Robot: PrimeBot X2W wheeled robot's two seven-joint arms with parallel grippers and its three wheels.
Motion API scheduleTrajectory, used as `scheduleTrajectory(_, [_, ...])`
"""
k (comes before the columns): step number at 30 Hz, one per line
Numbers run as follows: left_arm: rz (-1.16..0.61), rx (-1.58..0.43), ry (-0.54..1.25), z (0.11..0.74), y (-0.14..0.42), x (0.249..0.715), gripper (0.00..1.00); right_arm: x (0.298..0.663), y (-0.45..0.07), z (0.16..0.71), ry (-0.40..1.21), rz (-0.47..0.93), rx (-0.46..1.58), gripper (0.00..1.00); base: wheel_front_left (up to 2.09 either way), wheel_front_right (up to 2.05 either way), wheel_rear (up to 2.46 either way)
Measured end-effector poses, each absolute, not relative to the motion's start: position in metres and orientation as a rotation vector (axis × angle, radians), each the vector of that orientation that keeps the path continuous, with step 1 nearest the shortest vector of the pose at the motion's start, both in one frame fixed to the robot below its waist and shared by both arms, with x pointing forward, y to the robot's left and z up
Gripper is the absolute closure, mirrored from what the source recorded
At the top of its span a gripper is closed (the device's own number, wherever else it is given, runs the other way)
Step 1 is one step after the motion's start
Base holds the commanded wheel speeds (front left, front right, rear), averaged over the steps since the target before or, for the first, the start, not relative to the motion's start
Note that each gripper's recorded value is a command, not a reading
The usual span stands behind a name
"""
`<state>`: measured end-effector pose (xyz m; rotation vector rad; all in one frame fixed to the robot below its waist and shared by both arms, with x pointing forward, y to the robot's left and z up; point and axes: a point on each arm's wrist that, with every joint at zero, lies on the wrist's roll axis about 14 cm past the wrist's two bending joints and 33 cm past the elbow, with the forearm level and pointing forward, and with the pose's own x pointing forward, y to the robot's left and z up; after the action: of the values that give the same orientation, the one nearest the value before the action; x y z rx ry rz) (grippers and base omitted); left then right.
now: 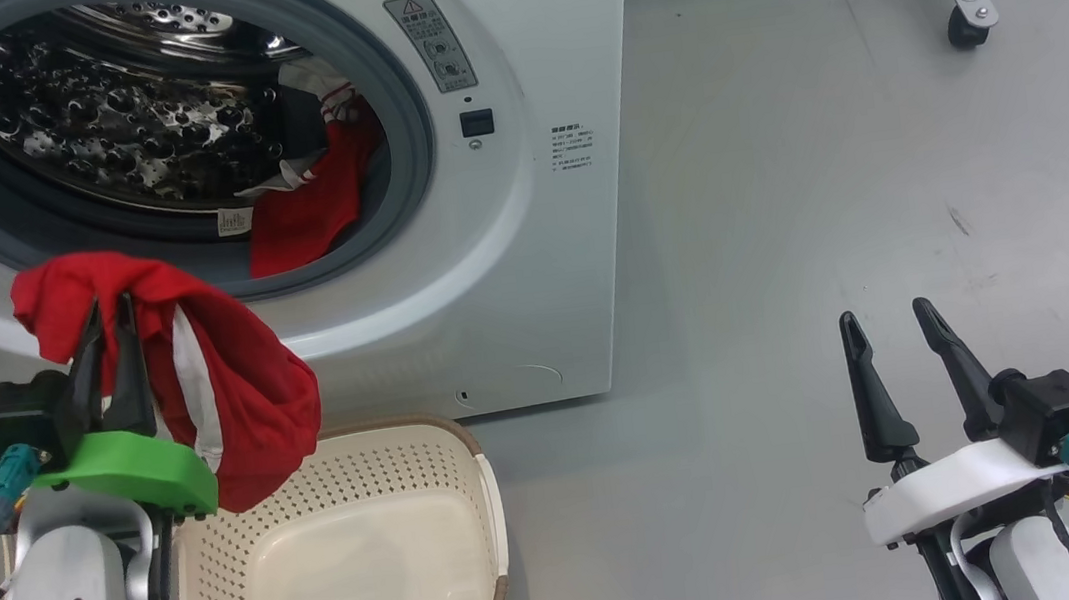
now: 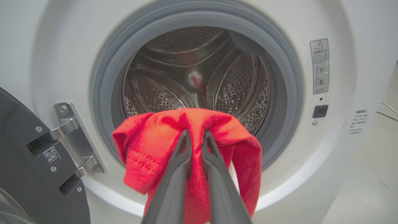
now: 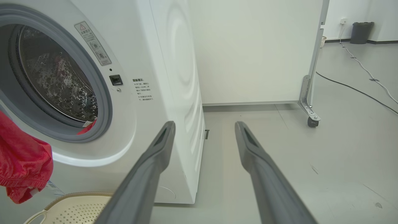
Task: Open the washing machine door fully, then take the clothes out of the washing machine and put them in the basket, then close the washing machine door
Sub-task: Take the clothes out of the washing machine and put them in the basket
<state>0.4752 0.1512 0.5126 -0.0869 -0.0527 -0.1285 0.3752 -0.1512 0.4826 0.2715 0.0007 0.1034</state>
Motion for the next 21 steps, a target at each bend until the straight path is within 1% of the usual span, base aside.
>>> scheduleTrajectory(14, [-0.205,-0.061,0.194,0.432,0.126,0.468,1.0,0.383,-0.155,0.46,0.061,0.084,0.27,0.0,0.0,0.0,0.0])
scheduleTrajectory(19, [-0.251,-0.013,0.282,0.403,0.116,0.466,1.0,0.391,-0.154,0.455,0.074,0.088,0.262,0.0,0.0,0.0,0.0])
scheduleTrajectory(21, [-0.286,0.038,0.32,0.388,0.111,0.464,1.0,0.396,-0.155,0.452,0.079,0.086,0.261,0.0,0.0,0.0,0.0])
